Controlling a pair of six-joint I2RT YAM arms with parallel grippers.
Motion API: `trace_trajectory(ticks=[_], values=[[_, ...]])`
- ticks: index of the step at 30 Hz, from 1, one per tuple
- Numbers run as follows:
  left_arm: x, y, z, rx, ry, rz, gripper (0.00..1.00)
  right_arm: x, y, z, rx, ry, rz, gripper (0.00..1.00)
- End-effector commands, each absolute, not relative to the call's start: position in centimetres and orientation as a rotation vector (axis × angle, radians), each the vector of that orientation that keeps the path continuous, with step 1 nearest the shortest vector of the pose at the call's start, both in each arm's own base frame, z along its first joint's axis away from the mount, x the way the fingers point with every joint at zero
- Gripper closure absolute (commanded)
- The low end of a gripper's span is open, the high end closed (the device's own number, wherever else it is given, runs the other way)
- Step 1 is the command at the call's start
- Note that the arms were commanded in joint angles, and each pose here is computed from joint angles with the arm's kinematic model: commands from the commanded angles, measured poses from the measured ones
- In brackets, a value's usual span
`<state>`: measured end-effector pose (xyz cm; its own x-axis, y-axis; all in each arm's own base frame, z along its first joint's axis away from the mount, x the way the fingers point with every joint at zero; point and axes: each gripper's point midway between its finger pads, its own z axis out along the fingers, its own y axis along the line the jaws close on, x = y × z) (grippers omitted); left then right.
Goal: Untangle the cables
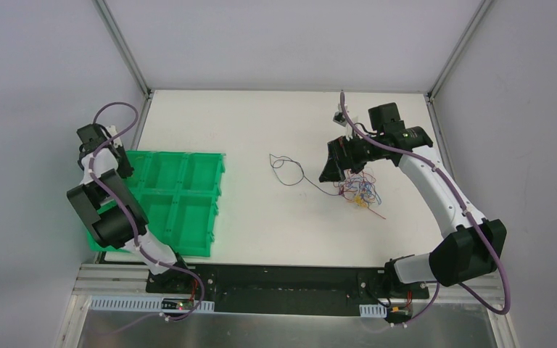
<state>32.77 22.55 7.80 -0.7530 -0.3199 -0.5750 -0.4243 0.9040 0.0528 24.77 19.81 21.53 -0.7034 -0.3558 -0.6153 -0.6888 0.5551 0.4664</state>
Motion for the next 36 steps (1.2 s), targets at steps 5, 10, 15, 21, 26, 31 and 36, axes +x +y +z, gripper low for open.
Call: trace_trajectory(ticks=[5, 10, 15, 21, 26, 31, 36], values=[[33.1, 20.9, 16.5, -0.389, 2.305, 0.24, 0.58, 24.5, 19.3, 21.8, -0.844, 2.325, 0.979, 0.01], [32.8, 19.8, 21.0, -0.353, 2.251, 0.241, 0.44, 24.4, 19.0, 22.4, -0.849, 2.294, 0.972, 0.01], [32.9, 17.1, 24.7, -0.228, 2.207, 0.216, 0.19, 24.4, 18.1, 22.2, -0.826, 2.322, 0.925, 0.01], [33.8, 5.8, 29.6, 0.175, 2.082, -0.085, 0.01, 25.1, 15.1, 19.0, -0.768, 2.545, 0.762, 0.01], [33.9, -7.2, 29.9, 0.502, 2.021, -0.556, 0.01, 26.6, 12.4, 15.4, -0.697, 2.671, 0.644, 0.01], [31.6, -18.6, 25.5, 0.886, 1.999, -0.808, 0.01, 28.5, 9.1, 11.8, -0.56, 2.788, 0.556, 0.05], [29.3, -25.7, 21.6, 1.147, 1.918, -0.935, 0.1, 30.9, 7.0, 9.8, -0.496, 2.807, 0.522, 0.21]])
